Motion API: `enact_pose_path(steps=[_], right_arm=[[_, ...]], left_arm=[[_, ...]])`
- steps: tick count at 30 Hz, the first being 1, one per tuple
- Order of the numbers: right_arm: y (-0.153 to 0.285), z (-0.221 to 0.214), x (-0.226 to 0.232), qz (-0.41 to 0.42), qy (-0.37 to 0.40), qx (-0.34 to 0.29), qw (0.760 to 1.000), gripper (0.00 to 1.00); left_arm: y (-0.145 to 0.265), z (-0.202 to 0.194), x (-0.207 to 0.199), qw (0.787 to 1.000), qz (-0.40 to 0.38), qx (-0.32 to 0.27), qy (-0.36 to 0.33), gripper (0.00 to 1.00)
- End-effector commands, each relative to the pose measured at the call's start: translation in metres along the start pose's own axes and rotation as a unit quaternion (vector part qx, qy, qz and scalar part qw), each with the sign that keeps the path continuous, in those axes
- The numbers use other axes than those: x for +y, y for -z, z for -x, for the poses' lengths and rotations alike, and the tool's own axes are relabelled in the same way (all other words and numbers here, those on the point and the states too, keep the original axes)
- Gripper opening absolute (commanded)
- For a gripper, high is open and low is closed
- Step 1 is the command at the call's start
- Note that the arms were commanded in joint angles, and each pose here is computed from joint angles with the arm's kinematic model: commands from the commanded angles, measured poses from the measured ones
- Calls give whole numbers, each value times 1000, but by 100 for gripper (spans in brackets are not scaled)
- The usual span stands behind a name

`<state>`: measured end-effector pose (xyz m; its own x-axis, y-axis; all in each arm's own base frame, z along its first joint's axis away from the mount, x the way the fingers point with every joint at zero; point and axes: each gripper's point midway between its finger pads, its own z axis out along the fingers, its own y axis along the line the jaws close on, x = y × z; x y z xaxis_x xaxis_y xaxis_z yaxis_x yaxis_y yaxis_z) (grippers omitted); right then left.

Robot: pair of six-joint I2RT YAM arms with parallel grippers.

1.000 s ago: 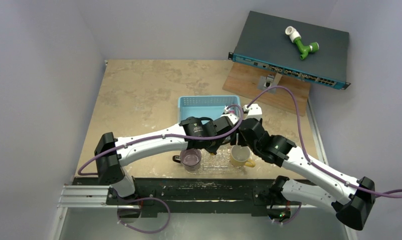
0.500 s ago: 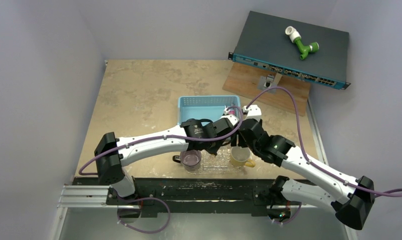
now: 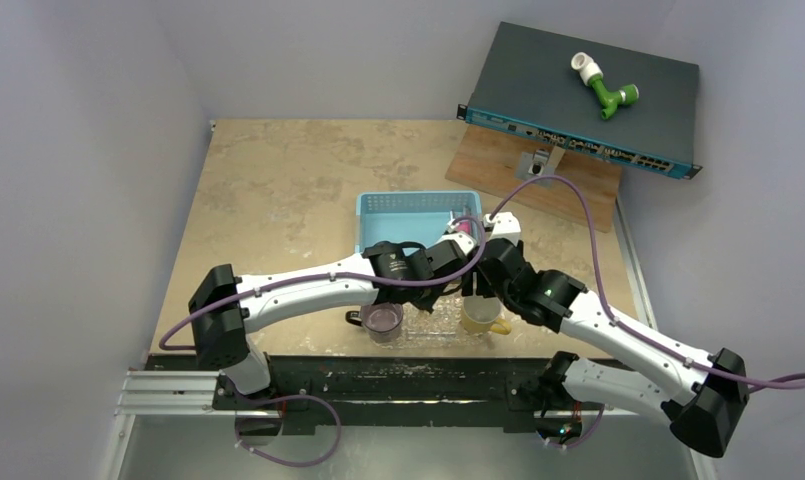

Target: Prepare toiletry sets of a toothbrush and toothpaste on the tray

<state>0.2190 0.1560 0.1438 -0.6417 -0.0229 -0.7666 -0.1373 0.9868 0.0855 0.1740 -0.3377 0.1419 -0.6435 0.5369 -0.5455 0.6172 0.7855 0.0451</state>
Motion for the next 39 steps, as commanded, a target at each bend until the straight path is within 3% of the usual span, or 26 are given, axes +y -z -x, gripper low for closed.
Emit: enact_pose_path(steps=[1,39], right_arm=[[3,23,10,17,-31,-37,999,76],[-1,20,14,21,-32,-31,999,78]], left_arm=[[-2,-18,13,999,23,24,-1,0],[-4,-40,19,998,30,58,-9,0]])
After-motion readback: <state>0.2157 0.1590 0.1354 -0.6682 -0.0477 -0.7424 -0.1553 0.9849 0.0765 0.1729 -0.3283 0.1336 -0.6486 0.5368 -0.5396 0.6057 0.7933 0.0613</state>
